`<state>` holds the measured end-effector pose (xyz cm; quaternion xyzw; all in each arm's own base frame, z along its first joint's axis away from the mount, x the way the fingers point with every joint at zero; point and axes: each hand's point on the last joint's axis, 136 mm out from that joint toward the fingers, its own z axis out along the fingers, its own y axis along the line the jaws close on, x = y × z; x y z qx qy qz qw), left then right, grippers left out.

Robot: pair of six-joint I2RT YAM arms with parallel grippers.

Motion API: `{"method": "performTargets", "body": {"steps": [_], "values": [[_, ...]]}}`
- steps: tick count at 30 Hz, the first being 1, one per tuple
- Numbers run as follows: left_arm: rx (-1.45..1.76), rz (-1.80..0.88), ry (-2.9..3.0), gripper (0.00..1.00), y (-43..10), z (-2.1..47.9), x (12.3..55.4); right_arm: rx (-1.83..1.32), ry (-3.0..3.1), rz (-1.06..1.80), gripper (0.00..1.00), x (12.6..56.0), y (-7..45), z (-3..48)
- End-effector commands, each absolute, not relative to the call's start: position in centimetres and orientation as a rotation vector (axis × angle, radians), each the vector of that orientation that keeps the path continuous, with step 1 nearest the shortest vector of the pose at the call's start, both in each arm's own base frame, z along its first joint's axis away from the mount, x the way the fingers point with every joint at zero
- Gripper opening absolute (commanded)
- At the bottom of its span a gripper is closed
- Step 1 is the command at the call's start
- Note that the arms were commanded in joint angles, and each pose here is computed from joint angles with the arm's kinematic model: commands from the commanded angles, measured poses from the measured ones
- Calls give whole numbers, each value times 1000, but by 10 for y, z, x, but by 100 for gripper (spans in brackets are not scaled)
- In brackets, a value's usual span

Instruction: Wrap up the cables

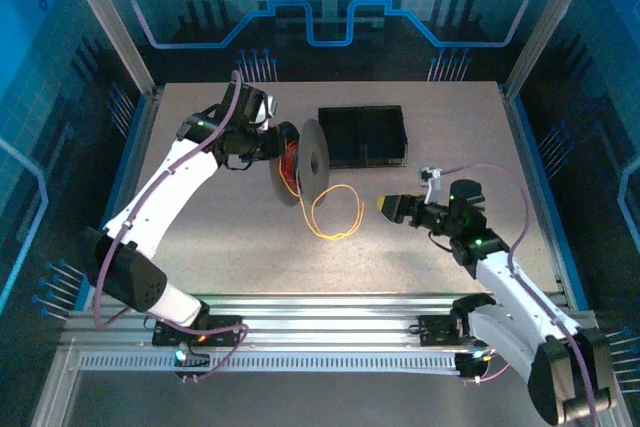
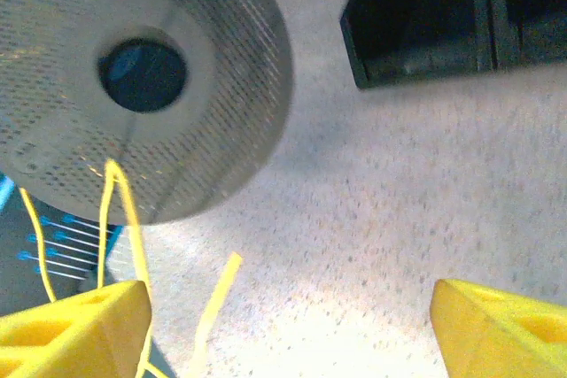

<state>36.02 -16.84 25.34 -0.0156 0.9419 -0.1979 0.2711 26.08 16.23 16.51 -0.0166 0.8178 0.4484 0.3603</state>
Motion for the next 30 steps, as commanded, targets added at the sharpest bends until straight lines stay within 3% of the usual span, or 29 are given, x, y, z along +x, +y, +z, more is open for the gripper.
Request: {"method": "performTargets", "body": {"steps": [1, 7, 14, 20, 30], "values": [[-51, -665, 2424, 0, -174, 289, 360, -66, 2059, 1420, 80, 250, 180, 177], [-55, -667, 2421, 0, -174, 290, 362, -113, 2049, 1563, 73, 244, 202, 173], [-57, -667, 2426, 0, -174, 288, 363, -164, 2076, 1563, 67, 236, 224, 163], [-55, -672, 2423, 0, -174, 289, 362, -175, 2083, 1575, 55, 237, 236, 158], [-57, -682, 2423, 0, -175, 287, 361, -164, 2070, 1586, 47, 239, 239, 157]]}}
